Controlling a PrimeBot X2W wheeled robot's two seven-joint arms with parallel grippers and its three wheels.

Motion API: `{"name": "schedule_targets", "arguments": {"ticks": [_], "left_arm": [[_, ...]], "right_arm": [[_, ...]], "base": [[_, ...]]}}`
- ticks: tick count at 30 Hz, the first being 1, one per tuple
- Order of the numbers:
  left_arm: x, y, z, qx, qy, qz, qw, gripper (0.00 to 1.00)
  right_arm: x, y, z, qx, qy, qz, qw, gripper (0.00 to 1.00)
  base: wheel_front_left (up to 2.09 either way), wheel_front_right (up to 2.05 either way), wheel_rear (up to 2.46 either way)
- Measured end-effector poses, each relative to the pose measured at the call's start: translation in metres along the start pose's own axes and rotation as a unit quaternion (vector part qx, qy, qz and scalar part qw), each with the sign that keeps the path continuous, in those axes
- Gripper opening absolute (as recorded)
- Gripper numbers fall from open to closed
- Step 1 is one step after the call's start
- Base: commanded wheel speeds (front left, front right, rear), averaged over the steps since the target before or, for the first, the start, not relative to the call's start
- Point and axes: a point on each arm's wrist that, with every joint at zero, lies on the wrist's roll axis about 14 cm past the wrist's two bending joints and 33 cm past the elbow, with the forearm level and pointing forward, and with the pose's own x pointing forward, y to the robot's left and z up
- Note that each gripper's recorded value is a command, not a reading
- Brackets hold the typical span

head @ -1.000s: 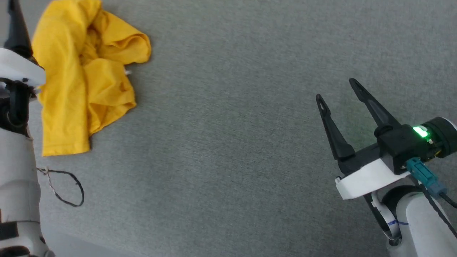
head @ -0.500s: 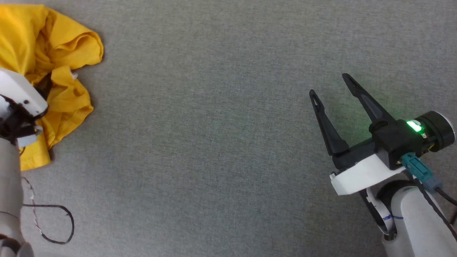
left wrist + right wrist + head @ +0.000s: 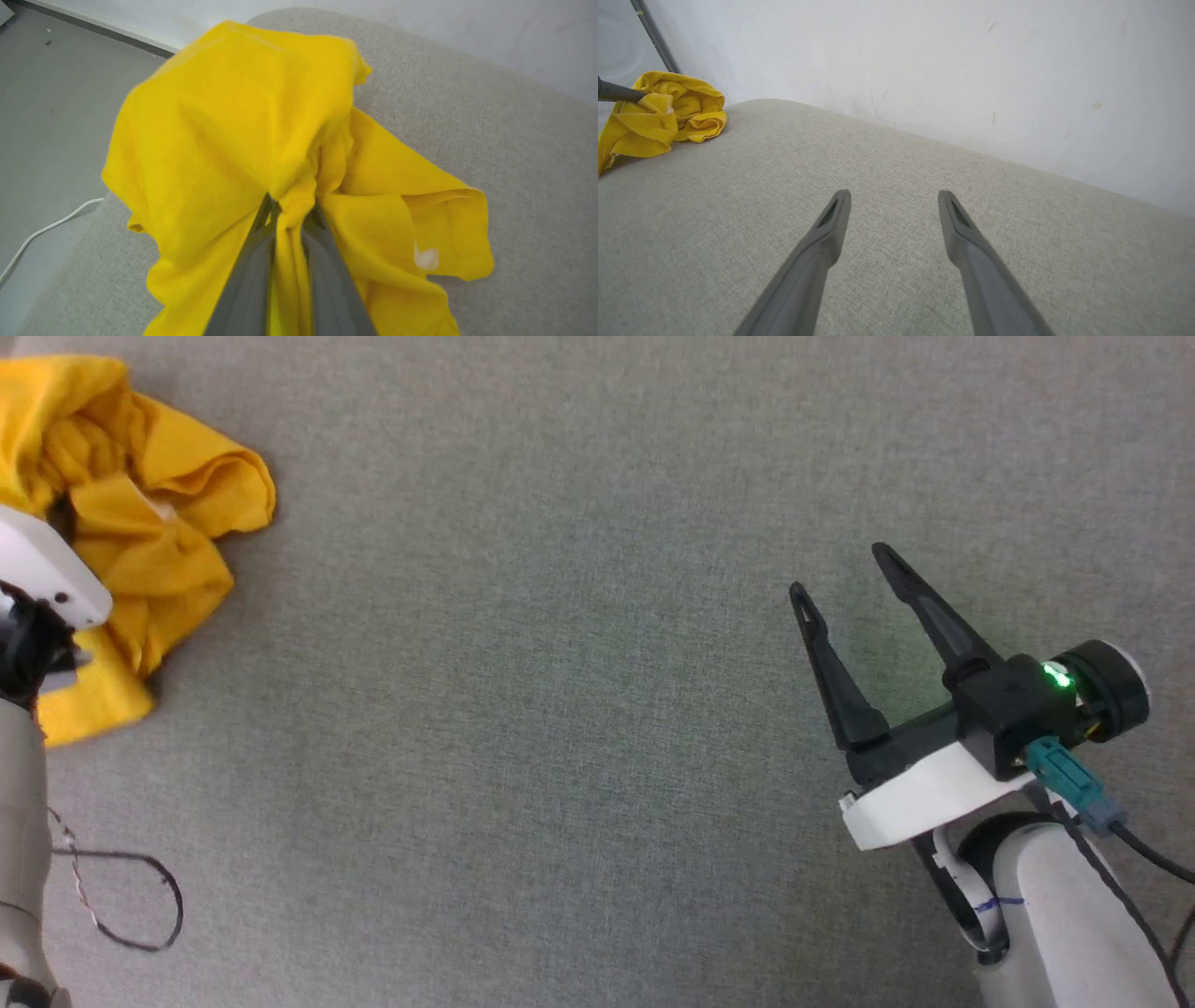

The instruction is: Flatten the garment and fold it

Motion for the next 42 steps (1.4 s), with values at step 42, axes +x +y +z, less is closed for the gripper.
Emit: {"name": "schedule_targets", "arguments": {"ticks": [42], "left_arm": [[-0.259, -0.368, -0.002, 0.075, -0.252, -0.537, 0.801, 0.00]], "right_arm": [[-0.182, -0.076, 0.085, -0.027, -0.075, -0.253, 0.964, 1.00]], "base": [[0.00, 0.00, 0.00]]}}
